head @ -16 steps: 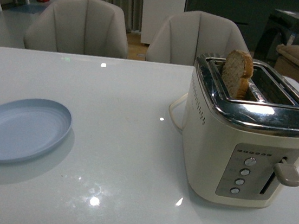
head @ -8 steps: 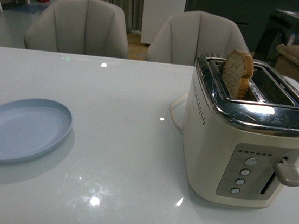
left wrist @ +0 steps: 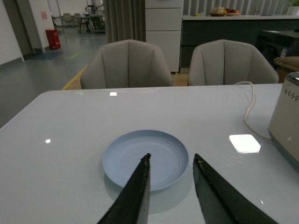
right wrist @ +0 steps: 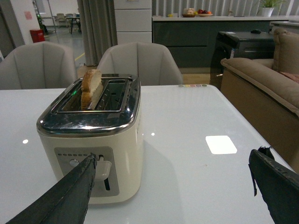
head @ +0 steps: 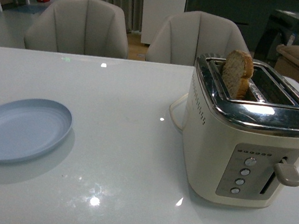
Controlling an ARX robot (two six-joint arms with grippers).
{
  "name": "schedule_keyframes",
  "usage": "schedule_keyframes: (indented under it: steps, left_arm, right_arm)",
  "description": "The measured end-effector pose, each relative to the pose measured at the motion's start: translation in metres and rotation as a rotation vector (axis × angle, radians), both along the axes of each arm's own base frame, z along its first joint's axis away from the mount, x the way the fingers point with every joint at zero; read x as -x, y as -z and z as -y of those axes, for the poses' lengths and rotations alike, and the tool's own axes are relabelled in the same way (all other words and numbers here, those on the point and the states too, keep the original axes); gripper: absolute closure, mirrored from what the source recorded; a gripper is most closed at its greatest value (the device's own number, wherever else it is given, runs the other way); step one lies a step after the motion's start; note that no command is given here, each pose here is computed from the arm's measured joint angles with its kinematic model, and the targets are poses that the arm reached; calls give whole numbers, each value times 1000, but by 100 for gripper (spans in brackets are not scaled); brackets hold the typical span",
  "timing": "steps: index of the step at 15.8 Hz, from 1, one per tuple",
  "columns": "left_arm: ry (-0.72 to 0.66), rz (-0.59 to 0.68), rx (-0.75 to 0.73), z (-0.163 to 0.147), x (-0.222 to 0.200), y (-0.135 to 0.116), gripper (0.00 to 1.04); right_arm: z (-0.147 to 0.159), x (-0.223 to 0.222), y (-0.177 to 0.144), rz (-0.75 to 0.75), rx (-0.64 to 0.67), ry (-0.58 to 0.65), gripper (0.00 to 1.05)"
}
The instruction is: Left arm holds plate, right arm toasts bread
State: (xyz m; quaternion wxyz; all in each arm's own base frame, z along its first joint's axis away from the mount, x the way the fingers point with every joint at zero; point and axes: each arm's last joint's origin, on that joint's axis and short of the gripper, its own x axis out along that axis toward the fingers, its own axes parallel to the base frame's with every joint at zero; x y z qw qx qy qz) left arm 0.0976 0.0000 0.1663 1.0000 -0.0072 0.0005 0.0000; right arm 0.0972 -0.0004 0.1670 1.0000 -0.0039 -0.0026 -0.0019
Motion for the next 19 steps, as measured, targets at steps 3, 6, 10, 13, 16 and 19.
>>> schedule_keyframes:
  steps: [3,6,10,13,16,19]
  left_arm:
    - [0,0,0,0,0,0,39]
    - [0,0,-1,0,0,0,5]
    - [0,0,0,0,0,0,7]
    - [0,0,0,0,0,0,7]
    - [0,0,0,0,0,0,7]
    - [0,0,0,0,0,0,7]
  right_arm:
    - [0,0,0,0,0,0,6]
    - [0,0,0,0,0,0,6]
    - [0,0,0,0,0,0,6]
    - [0,0,0,0,0,0,6]
    - [0,0,0,0,0,0,6]
    - [0,0,0,0,0,0,6]
